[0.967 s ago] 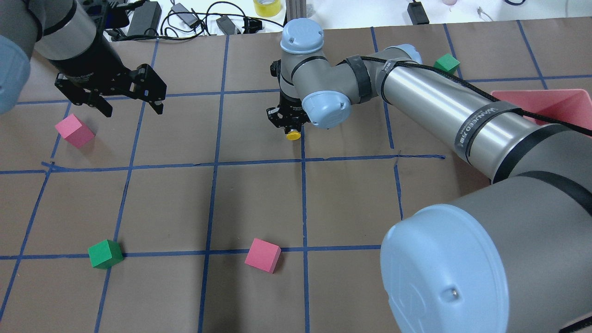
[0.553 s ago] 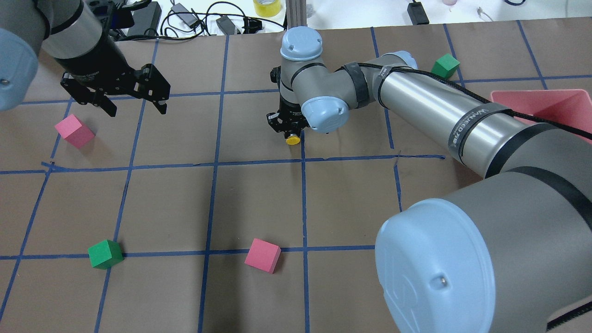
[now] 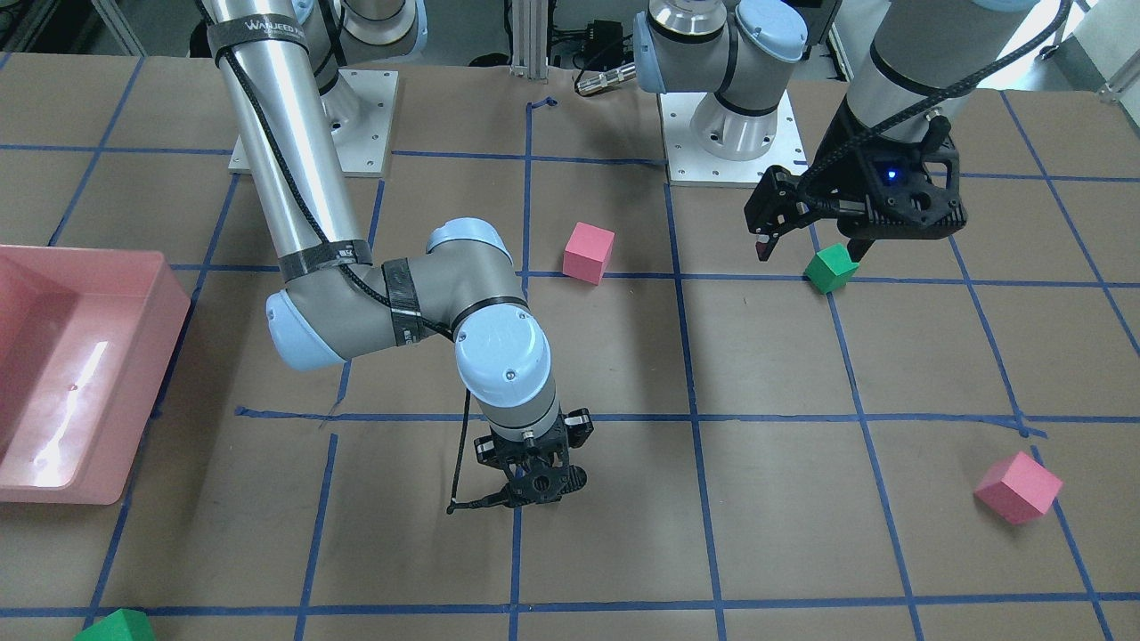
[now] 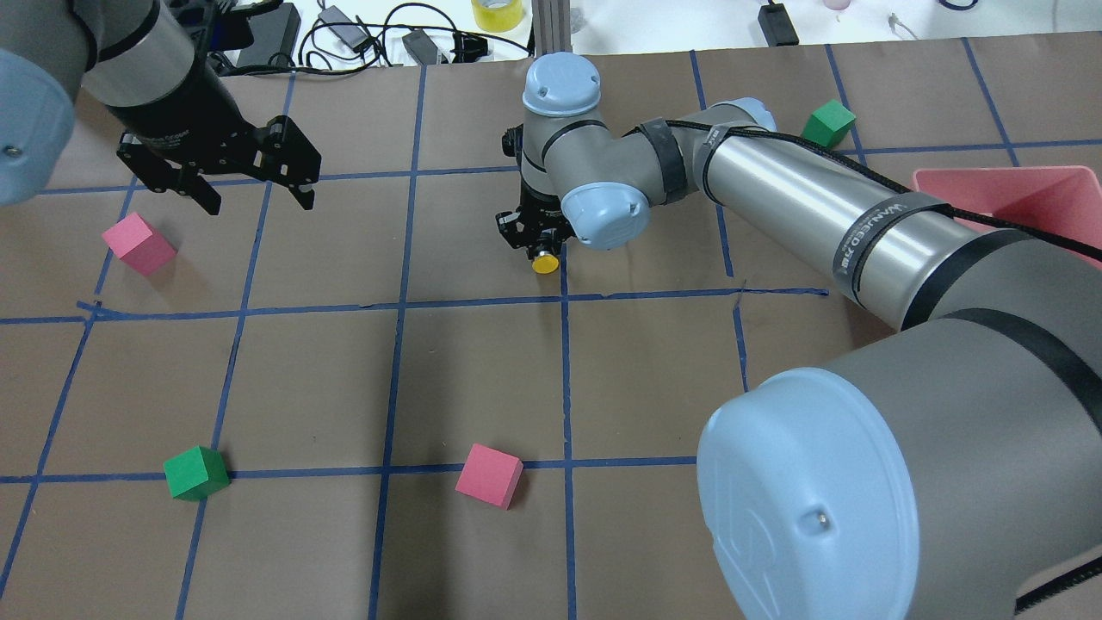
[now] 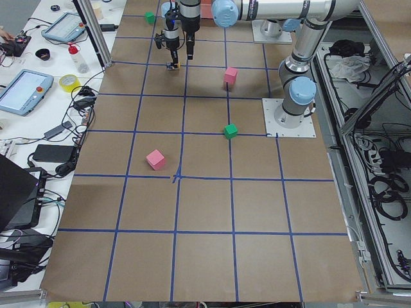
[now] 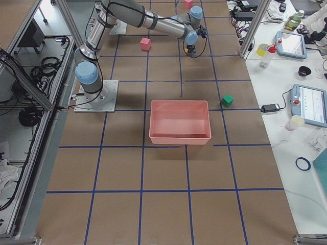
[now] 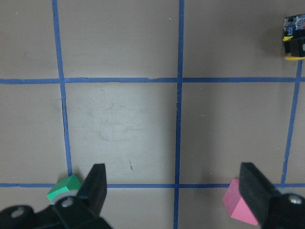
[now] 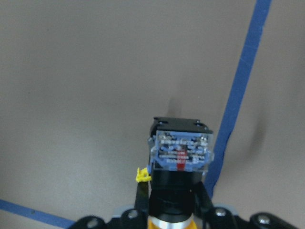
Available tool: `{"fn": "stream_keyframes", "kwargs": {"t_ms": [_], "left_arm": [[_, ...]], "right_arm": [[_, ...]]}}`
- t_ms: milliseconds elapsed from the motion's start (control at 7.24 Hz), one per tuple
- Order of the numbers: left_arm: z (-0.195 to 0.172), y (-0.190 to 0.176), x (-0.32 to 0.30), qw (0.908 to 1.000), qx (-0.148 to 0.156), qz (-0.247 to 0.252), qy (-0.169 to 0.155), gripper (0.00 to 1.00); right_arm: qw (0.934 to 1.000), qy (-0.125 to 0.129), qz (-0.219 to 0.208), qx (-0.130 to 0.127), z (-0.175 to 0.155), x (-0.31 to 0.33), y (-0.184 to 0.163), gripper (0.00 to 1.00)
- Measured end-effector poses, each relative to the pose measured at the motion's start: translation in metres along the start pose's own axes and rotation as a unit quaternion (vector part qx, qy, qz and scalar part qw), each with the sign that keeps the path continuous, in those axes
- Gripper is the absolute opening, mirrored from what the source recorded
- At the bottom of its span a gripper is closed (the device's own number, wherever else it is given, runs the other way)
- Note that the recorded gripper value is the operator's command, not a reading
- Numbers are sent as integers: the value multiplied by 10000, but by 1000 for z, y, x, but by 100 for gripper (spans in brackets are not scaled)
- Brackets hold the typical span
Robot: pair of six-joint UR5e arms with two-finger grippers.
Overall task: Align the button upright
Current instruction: 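Lower the switch onto the table and open the right gripper, then raise the right gripper away while the left gripper reaches over the switch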
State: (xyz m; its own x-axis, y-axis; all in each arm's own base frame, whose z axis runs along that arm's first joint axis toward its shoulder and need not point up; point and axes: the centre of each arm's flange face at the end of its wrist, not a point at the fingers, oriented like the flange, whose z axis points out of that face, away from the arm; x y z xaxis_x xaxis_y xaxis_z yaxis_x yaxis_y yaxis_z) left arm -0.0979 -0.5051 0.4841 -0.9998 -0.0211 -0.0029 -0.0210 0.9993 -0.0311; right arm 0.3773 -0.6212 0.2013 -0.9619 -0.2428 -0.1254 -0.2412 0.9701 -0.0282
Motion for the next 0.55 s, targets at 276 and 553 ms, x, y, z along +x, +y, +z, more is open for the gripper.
{"fn": "stream_keyframes", "kwargs": {"t_ms": [276, 553], "left_arm": [[0, -1, 0, 10000, 0, -8, 10, 100], [2, -2, 17, 9997, 210, 147, 4, 100]], "right_arm": [[9999, -20, -7, 113, -21, -2, 2, 100], [9997, 13, -9, 258, -72, -2, 13, 100]]}}
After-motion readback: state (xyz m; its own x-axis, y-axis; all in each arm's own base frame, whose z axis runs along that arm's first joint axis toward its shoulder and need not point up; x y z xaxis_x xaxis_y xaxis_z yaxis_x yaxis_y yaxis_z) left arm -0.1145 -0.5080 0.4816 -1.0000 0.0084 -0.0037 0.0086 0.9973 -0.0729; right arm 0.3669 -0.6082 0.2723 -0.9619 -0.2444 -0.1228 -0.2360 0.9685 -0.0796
